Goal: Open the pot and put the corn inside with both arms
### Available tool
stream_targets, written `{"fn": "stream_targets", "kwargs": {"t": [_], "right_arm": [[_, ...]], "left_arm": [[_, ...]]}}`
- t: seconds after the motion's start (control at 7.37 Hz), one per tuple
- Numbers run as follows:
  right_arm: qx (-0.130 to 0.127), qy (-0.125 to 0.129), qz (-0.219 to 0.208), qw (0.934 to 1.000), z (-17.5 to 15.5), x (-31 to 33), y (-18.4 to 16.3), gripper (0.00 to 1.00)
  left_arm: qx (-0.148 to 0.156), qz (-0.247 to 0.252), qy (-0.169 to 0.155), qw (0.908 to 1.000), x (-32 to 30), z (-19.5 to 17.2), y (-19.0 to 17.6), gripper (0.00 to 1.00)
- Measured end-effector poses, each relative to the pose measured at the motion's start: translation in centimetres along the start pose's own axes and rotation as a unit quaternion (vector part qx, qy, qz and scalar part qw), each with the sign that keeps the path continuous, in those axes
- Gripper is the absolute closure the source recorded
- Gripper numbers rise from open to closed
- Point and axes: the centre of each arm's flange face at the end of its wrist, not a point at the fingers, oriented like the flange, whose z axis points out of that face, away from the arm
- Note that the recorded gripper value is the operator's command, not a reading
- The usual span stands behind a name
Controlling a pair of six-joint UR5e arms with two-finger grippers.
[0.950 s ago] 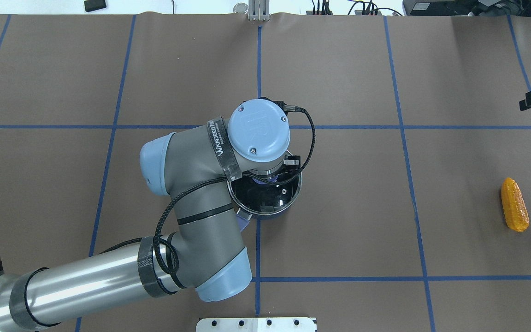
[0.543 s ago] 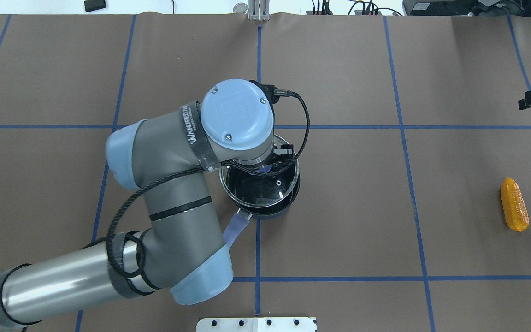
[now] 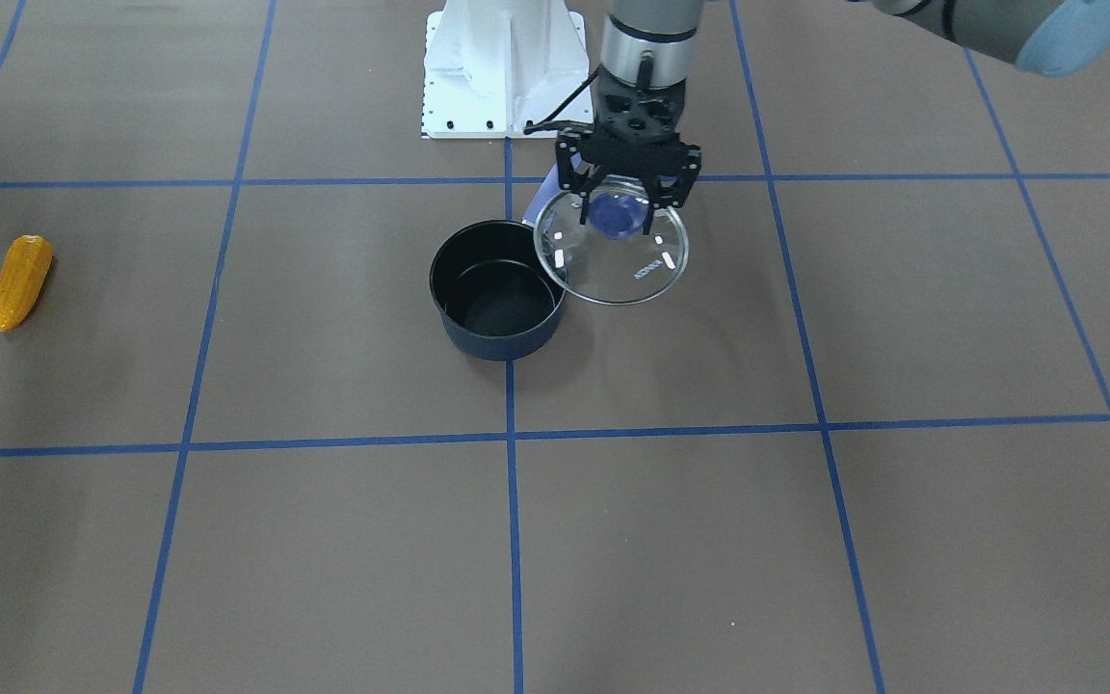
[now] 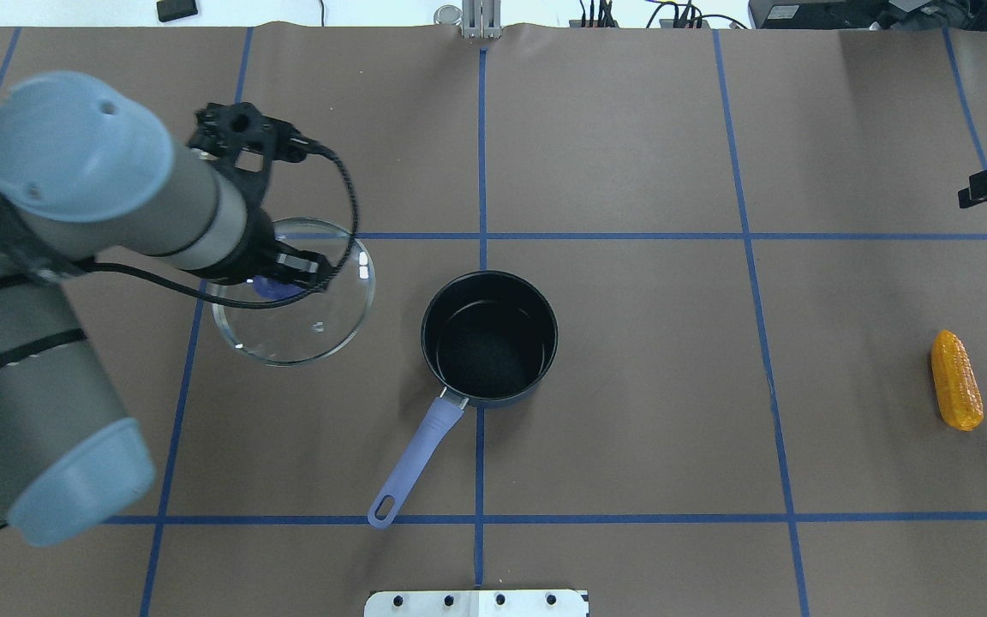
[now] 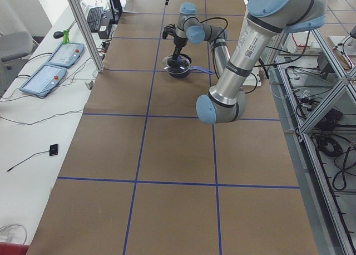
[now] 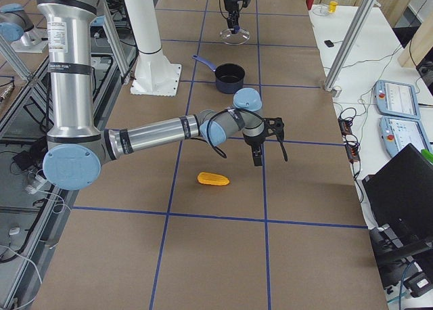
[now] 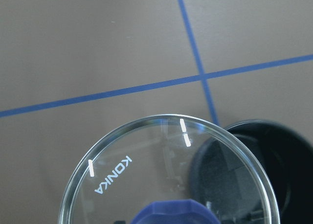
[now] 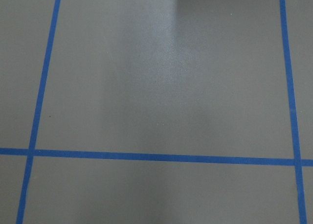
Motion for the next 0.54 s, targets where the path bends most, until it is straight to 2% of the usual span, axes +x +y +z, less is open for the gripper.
{"fn": "stream_targets", "kwargs": {"t": [0.27,0.54], "right_arm": [[0.000,0.004,0.000,1.0000,0.3,0.0,0.0,0.00],[0.000,0.005,-0.001,1.0000,0.4,0.1,0.2,0.00]], "left_arm": [[-0.030,0.060,-0.019,0.9976,-12.0,-0.5,2.6,0.82],[-0.057,0.103,-0.012,0.9930,-21.7,0.6,7.6,0.82]]}}
